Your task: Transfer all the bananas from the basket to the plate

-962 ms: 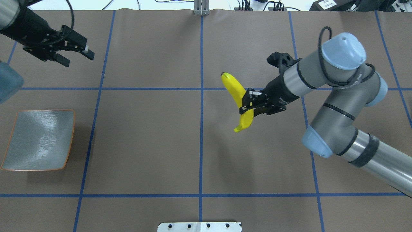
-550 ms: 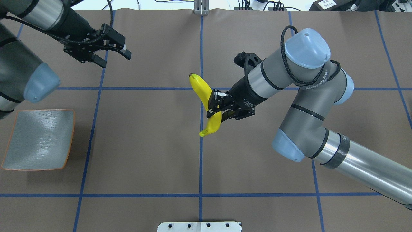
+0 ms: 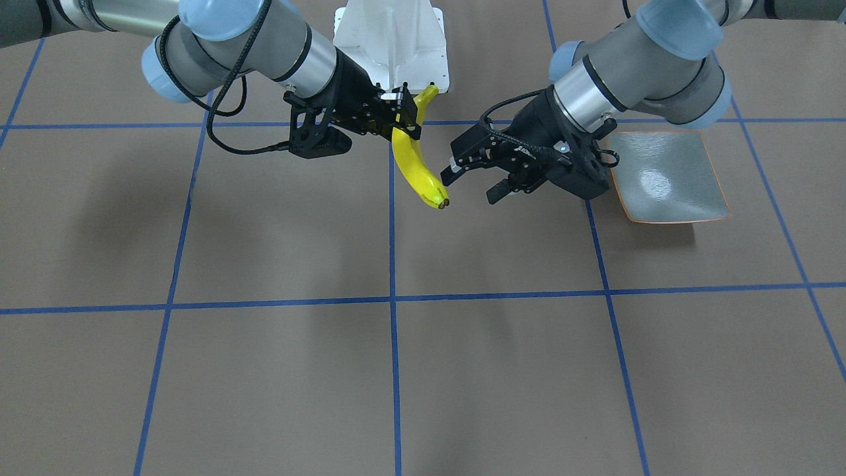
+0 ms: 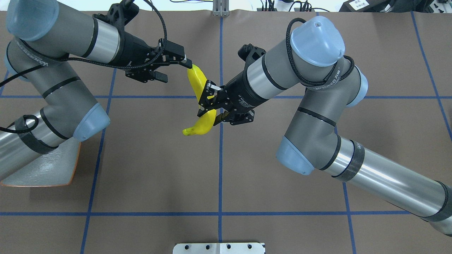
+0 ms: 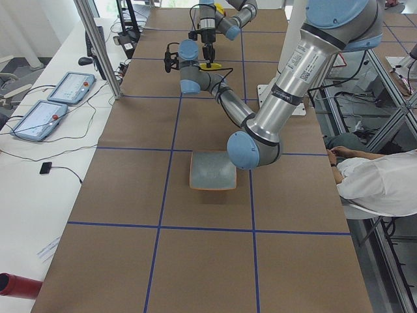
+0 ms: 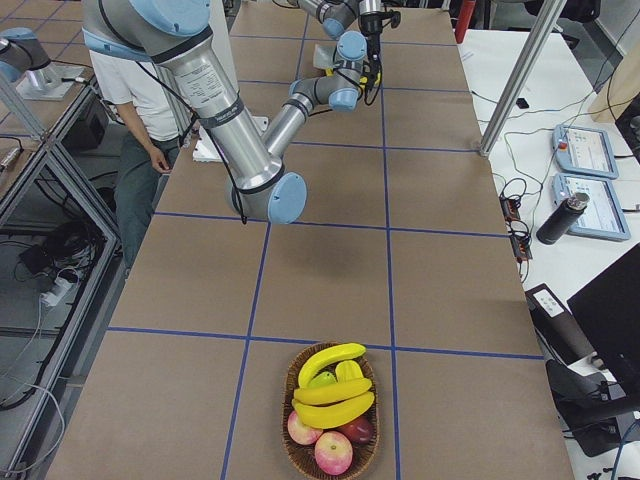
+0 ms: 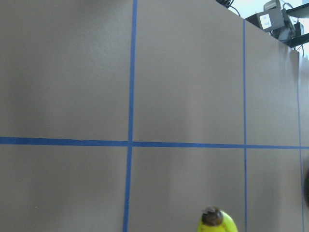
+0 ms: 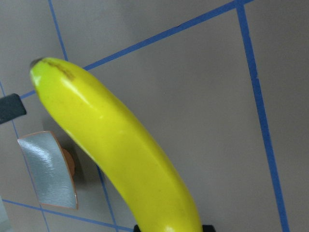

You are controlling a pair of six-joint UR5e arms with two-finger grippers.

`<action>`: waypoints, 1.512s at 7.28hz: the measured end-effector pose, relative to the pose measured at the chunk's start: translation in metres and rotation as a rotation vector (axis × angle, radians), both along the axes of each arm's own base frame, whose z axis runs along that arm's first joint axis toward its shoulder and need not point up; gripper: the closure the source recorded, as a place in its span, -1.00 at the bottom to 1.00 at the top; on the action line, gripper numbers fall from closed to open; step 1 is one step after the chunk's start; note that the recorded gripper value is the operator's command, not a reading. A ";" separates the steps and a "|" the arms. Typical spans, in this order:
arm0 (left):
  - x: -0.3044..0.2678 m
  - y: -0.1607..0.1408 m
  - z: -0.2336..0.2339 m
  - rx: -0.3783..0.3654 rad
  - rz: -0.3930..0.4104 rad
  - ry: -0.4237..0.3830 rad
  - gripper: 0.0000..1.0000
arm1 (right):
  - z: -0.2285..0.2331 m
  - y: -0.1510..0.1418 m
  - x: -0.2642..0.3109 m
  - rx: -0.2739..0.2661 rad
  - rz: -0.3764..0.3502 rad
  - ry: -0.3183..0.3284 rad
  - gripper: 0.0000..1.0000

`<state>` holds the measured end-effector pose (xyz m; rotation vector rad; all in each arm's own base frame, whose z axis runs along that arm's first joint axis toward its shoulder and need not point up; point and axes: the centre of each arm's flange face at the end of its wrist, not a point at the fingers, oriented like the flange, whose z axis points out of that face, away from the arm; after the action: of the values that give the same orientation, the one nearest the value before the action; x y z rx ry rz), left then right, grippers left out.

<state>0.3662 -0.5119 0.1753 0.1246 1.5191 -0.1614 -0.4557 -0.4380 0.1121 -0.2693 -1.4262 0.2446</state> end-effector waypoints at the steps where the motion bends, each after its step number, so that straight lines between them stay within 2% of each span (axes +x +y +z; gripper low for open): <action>1: 0.003 0.004 -0.004 -0.001 -0.010 0.038 -0.99 | -0.006 0.000 0.001 -0.032 0.022 -0.027 1.00; 3: 0.015 0.013 -0.008 0.003 -0.036 0.092 -0.93 | -0.009 -0.001 0.003 -0.061 0.050 -0.068 1.00; 4: 0.018 0.015 -0.009 0.002 -0.049 0.109 -0.78 | -0.010 -0.001 0.004 -0.066 0.055 -0.083 1.00; 5: 0.020 0.015 -0.008 -0.001 -0.056 0.115 -0.43 | -0.010 0.000 0.005 -0.068 0.057 -0.093 1.00; 6: 0.022 0.014 -0.006 -0.004 -0.059 0.114 0.07 | -0.010 0.000 0.005 -0.068 0.057 -0.098 1.00; 7: 0.023 0.013 -0.005 -0.006 -0.060 0.113 0.67 | -0.007 0.001 0.006 -0.064 0.056 -0.106 1.00; 8: 0.023 0.012 -0.007 -0.005 -0.064 0.116 1.00 | -0.003 0.003 0.007 -0.060 0.055 -0.116 1.00; 9: 0.023 0.012 -0.009 -0.001 -0.070 0.122 1.00 | -0.001 0.003 0.008 -0.058 0.056 -0.121 1.00; 10: 0.023 0.012 -0.011 -0.001 -0.076 0.130 1.00 | 0.000 0.003 0.008 -0.057 0.056 -0.123 -0.98; 11: 0.023 0.011 -0.013 -0.014 -0.083 0.138 1.00 | 0.000 0.004 0.009 -0.054 0.060 -0.127 -1.00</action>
<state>0.3889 -0.5005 0.1625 0.1682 1.6512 -0.2512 -0.4471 -0.4344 0.1124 -0.2902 -1.5562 0.3204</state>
